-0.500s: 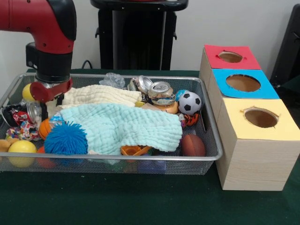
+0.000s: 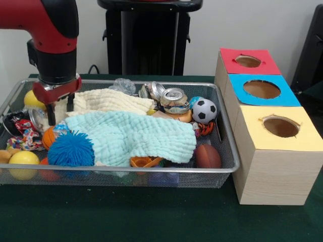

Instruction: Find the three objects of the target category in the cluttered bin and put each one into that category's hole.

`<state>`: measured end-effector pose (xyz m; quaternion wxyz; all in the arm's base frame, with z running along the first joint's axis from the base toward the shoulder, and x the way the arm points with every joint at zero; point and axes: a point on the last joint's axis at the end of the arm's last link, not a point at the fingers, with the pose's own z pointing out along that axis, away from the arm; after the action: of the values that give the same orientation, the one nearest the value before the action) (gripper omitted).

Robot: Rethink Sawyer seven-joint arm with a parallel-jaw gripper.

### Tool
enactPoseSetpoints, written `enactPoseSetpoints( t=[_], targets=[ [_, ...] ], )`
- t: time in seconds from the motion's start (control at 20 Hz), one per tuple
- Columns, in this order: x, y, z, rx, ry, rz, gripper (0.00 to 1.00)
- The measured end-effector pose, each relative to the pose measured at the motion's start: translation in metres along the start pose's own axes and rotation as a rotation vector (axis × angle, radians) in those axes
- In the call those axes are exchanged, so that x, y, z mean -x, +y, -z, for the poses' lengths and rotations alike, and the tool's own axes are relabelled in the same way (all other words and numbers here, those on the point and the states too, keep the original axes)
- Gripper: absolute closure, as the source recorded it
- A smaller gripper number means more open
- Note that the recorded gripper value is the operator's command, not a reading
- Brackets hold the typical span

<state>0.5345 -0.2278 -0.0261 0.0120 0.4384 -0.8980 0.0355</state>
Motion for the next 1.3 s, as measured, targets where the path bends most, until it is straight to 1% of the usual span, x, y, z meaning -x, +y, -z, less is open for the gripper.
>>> enactPoseSetpoints(
  t=[0.05,0.1,0.3,0.45,0.7,0.9,1.05,1.3],
  targets=[
    [0.001,-0.002,0.002,0.019,0.005,-0.022,0.0],
    [0.001,-0.003,0.003,0.028,0.008,-0.032,0.0],
    [0.0,-0.008,0.006,0.044,0.018,-0.056,0.0],
    [-0.005,-0.013,0.006,0.041,0.016,-0.071,0.0],
    [-0.018,-0.02,0.006,0.039,0.015,-0.1,0.0],
    [-0.03,-0.024,0.006,0.044,0.008,-0.133,0.0],
    [-0.034,-0.026,0.007,0.048,0.002,-0.15,0.0],
    [-0.034,-0.031,0.009,0.045,-0.022,-0.168,0.0]
  ],
)
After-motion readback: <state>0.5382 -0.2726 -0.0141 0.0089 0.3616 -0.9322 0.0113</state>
